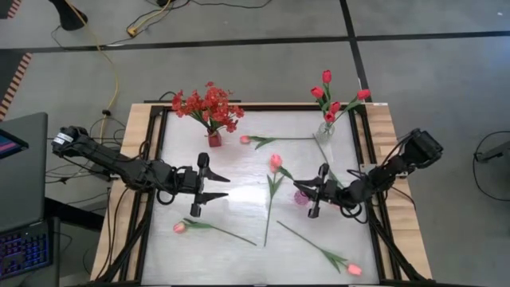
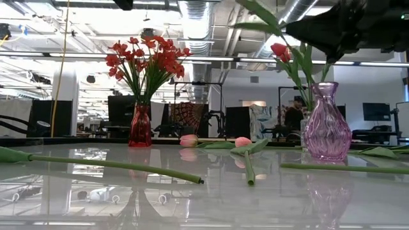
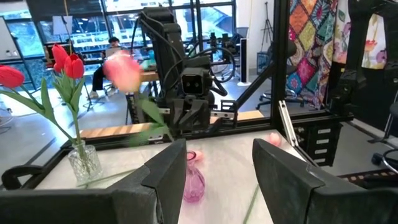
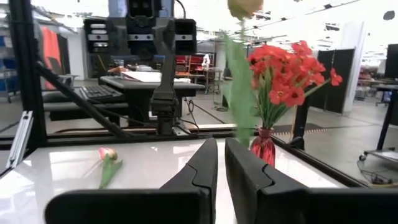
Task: Sort flowers into vase by color
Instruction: Put the pink tulip into the purple flower vase
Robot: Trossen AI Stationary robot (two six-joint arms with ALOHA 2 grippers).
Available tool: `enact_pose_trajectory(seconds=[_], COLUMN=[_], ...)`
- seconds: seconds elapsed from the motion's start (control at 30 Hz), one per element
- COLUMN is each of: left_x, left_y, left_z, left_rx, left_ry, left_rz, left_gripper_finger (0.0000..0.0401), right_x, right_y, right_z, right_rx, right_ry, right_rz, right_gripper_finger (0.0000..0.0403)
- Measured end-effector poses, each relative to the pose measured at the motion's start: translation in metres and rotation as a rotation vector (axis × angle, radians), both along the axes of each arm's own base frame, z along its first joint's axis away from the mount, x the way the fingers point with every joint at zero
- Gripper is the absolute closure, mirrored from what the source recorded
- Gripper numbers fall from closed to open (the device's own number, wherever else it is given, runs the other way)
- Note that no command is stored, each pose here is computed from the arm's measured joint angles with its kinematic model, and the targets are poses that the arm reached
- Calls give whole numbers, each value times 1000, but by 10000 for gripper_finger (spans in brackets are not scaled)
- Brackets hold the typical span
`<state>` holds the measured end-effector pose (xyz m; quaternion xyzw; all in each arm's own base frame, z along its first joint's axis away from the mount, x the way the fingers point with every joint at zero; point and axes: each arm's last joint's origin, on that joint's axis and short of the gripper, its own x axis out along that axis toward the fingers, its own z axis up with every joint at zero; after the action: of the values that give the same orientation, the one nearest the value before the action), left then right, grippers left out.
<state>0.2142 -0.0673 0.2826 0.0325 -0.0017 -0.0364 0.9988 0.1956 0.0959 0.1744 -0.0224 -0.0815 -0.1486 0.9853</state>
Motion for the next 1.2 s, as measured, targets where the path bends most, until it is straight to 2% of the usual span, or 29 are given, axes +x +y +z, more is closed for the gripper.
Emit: enact_pose_trajectory(seconds=[0.2, 0.4, 0.57, 0.7, 0.77, 0.93, 1.2], left_x=[0, 0, 0, -1, -1, -1, -1], left_y=[-1, -1, -1, -1, -1, -1, 0], left_z=[-1, -5, -8, -10, -12, -14, -15], left_rx=[-10, -5, 4, 18, 22, 32, 41], left_ry=[12, 53, 80, 105, 116, 146, 148], left_rz=[-34, -33, -33, -32, -33, -33, -31], left_gripper_finger=[228, 228, 228, 228, 228, 228, 228], right_x=[-7, -25, -47, -69, -78, -93, -113], right_y=[6, 12, 12, 8, 6, -12, -45], right_z=[7, 23, 38, 53, 64, 87, 107], right_rx=[20, 36, 110, 114, 74, 102, 287], right_ry=[-17, -1, 38, 125, 151, 139, 35], right_rz=[-6, -88, -260, -394, -369, -368, -397], right_gripper_finger=[343, 343, 342, 342, 342, 340, 323])
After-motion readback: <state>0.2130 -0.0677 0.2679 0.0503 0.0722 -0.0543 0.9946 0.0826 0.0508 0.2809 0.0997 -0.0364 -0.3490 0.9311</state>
